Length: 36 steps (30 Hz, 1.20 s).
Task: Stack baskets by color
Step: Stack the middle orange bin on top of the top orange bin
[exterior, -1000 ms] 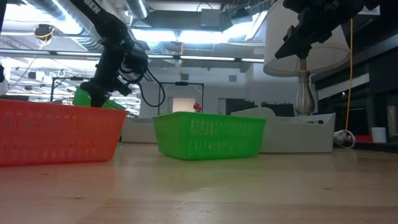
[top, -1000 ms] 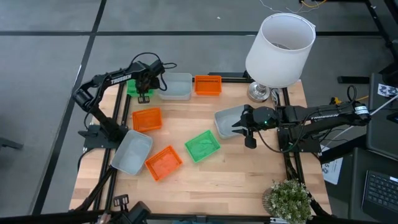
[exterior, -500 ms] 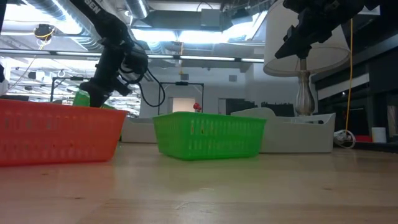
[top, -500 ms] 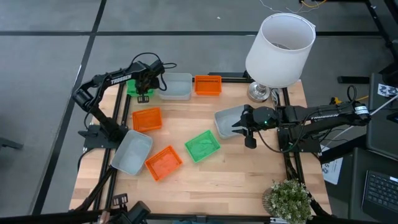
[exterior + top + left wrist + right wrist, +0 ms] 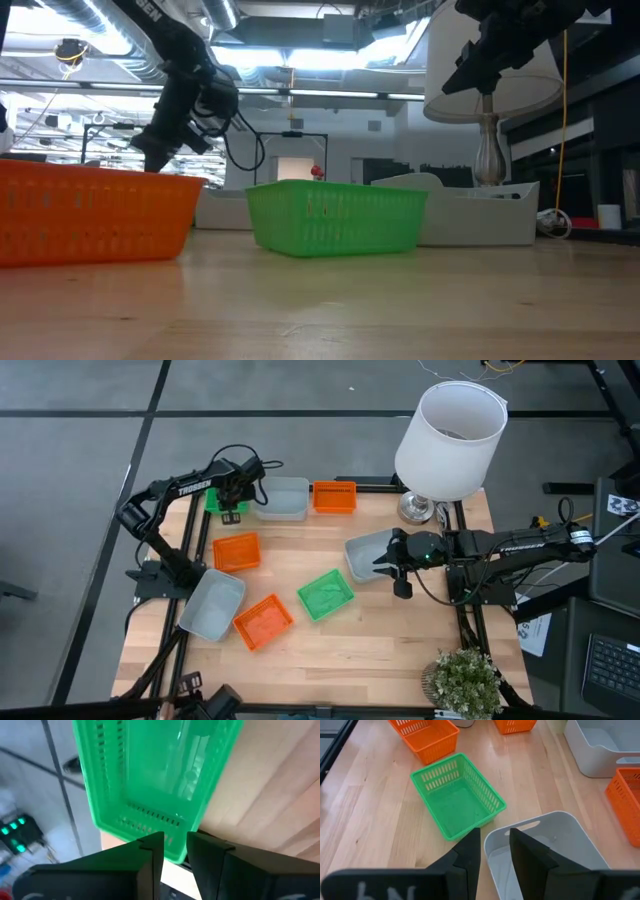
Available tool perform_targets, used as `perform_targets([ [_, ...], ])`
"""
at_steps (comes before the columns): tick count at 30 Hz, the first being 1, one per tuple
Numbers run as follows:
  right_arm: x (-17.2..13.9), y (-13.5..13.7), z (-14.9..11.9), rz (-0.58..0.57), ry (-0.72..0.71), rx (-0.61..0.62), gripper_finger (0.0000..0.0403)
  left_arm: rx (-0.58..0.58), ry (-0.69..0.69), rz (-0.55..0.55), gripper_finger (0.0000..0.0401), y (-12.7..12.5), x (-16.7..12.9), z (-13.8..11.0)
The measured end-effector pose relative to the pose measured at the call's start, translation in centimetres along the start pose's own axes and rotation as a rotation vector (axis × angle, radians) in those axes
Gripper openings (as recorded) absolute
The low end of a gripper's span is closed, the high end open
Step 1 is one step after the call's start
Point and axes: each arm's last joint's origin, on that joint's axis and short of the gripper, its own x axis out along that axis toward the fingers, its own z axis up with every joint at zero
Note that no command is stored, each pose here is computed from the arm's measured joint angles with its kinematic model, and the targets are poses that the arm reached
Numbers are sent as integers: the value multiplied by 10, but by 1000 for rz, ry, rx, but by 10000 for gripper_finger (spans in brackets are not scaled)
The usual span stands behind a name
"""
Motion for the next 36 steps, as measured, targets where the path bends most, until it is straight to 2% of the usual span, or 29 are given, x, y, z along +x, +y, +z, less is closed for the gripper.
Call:
perform_targets([
  [2,0,0,0,0,0,0,106,-34,-3,-33,77,-4,-2,0],
  [9,0,0,0,0,0,0,106,-134,-122,-286,77,-35,-25,7],
  [16,0,0,0,0,0,5,106,-145,-69,-335,77,-57,-47,-3],
  [21,0,0,-1,0,1,3,106,-153,-78,-445,77,-71,-61,-9],
  [29,4,0,-9,-1,33,2,106,-119,-108,-447,77,-87,-72,-7],
  [33,4,0,-8,-1,17,2,106,-83,-98,-438,74,-97,-67,6],
  [36,4,0,-7,0,12,4,106,-53,-71,-386,71,-107,-57,20],
])
